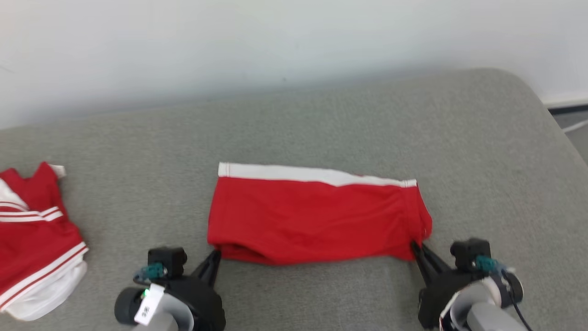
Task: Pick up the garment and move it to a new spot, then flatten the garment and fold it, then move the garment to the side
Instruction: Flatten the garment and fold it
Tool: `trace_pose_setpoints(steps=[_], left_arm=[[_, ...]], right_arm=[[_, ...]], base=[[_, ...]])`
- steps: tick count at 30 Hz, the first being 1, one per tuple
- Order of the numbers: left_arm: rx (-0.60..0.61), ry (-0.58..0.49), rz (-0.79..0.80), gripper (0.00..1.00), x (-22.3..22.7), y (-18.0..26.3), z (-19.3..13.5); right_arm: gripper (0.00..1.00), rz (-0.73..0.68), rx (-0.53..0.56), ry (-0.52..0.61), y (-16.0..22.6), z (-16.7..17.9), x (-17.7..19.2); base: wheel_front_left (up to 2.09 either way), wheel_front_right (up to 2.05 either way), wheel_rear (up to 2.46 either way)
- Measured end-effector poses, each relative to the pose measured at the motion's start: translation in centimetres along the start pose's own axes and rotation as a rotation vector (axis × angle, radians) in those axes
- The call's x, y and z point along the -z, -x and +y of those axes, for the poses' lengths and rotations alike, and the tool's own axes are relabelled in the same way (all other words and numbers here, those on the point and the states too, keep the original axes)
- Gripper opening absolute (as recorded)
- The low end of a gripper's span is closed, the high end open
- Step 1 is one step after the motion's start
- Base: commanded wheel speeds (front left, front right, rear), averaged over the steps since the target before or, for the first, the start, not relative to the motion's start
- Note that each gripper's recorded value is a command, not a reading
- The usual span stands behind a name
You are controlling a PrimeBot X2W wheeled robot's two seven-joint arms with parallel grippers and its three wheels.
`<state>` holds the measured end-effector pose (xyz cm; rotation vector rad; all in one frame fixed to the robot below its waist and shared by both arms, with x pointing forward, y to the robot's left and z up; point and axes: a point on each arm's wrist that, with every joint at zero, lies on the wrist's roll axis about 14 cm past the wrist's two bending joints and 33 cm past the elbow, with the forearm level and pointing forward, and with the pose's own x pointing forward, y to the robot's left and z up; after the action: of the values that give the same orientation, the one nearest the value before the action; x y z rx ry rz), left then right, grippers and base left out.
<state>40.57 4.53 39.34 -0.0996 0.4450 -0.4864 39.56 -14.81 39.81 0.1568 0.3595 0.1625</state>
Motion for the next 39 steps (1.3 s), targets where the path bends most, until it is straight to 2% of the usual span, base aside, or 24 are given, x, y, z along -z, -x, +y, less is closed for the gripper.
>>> trace_pose_setpoints(steps=[8, 17, 31, 39], left_arm=[[-0.097, 0.027, -0.012, 0.0, 1.7, 4.1, 1.5], [-0.156, 0.052, -0.061, 0.0, 1.4, 6.4, 2.2], [-0.224, 0.074, -0.085, 0.0, 1.7, 8.2, 3.9], [-0.225, 0.083, -0.086, 0.0, 1.8, 8.0, 3.8]], right_arm=[[0.0, 0.004, -0.08, -0.014, 1.5, 2.8, 0.9], [0.0, 0.006, -0.134, -0.007, 2.1, 4.3, 1.2], [0.0, 0.037, -0.208, 0.0, 1.7, 6.6, 1.4], [0.0, 0.083, -0.205, -0.002, 1.7, 6.4, 2.2]], base=[[0.0, 0.0, 0.0], [0.0, 0.0, 0.0], [0.0, 0.0, 0.0], [0.0, 0.0, 0.0]])
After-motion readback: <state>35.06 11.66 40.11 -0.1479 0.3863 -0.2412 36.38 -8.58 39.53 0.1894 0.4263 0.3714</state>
